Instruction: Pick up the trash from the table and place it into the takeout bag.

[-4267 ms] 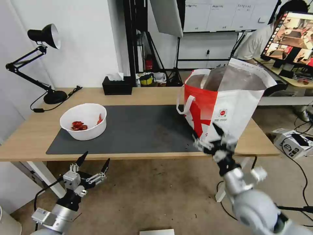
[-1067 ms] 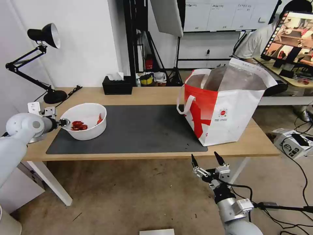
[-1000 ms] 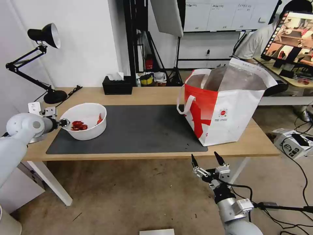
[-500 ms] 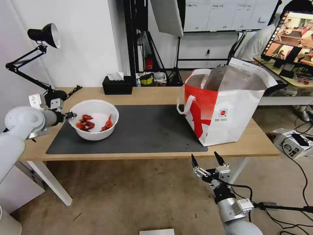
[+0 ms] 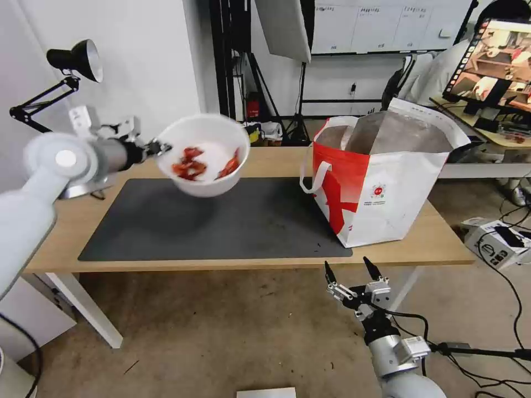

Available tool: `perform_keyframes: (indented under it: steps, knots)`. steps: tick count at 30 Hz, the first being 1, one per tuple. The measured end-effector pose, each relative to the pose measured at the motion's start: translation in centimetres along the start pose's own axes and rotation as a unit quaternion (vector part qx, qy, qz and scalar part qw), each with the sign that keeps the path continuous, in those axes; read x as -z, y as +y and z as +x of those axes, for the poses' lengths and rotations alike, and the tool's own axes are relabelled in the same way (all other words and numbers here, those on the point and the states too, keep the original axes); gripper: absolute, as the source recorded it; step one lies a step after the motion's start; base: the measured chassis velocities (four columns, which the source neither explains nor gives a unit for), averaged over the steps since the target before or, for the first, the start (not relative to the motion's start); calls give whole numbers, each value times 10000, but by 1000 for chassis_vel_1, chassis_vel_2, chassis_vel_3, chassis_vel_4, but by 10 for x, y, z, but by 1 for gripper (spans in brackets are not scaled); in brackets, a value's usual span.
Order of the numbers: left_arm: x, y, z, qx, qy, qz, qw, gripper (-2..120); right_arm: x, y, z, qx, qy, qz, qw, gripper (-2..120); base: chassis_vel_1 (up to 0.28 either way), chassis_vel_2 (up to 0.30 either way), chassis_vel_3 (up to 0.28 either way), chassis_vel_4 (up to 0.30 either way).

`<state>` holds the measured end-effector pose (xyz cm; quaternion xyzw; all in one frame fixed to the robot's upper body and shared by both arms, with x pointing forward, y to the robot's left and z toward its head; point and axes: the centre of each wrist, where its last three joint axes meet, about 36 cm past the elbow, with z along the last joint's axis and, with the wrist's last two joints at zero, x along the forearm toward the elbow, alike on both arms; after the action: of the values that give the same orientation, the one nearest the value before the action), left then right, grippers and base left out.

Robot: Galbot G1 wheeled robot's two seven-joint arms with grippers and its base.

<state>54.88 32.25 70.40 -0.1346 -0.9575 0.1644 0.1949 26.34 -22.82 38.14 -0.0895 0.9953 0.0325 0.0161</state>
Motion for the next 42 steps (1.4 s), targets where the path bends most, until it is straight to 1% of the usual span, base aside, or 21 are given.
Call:
perform_keyframes:
  steps: [3,4,7,8,11,14,16,17,19,20,22,25,29,32,34,35,36,37,39,40,42]
  knots:
    - [6,-24,-9,-346,-118,52,9993,0,0,0,0,1,0,0,10000,100,0,0,0,0]
    - [6,-24,-9,-346,-118,52,9993,0,0,0,0,1,0,0,10000,100,0,0,0,0]
    - [15,-49,-24,-633,-140,80,9979,0,0,0,0,1,0,0,10000,100,0,0,0,0]
    - [15,-49,-24,-633,-140,80,9979,0,0,0,0,1,0,0,10000,100,0,0,0,0]
    - [26,-75,-41,-840,-142,52,9964,0,0,0,0,1,0,0,10000,100,0,0,0,0]
    - [29,-83,-45,-903,-143,50,9958,0,0,0,0,1,0,0,10000,100,0,0,0,0]
    - [35,-109,-66,-1018,-76,44,9948,0,0,0,0,1,0,0,10000,100,0,0,0,0]
    - [37,-118,-76,-1042,-48,66,9945,0,0,0,0,1,0,-1,10000,100,0,0,0,0]
    - [38,-123,-79,-1059,-38,76,9943,0,0,0,0,1,0,0,10000,100,0,0,0,0]
    - [41,-143,-94,-1128,-3,133,9935,0,0,0,0,1,0,0,10000,100,0,0,0,0]
    - [41,-149,-99,-1136,12,153,9934,0,0,0,0,0,0,0,10000,100,0,0,0,0]
    - [39,-182,-123,-1035,3,388,9939,0,0,0,0,1,-1,0,10000,100,0,0,0,0]
    - [37,-196,-135,-905,-36,590,9941,0,0,0,0,1,-1,0,10000,100,0,0,0,0]
    - [22,-219,-152,-819,-167,838,9930,0,0,0,0,1,0,0,10000,100,0,0,0,0]
    - [22,-219,-152,-819,-167,838,9930,0,0,0,0,1,0,0,10000,100,0,0,0,0]
    - [5,-234,-161,-736,-265,974,9922,0,0,0,0,1,-1,0,10000,100,0,0,0,0]
    - [-3,-239,-164,-680,-318,992,9922,0,0,0,0,1,-1,-1,10000,100,0,0,0,0]
    - [-3,-239,-164,-680,-318,992,9922,0,0,0,0,1,-1,-1,10000,100,0,0,0,0]
    - [-25,-252,-171,-519,-456,920,9934,0,0,0,0,1,0,0,10000,100,0,0,0,0]
    - [-25,-252,-171,-519,-456,920,9934,0,0,0,0,1,0,0,10000,100,0,0,0,0]
    - [-42,-258,-176,-402,-604,766,9944,0,0,0,0,1,0,0,10000,100,0,0,0,0]
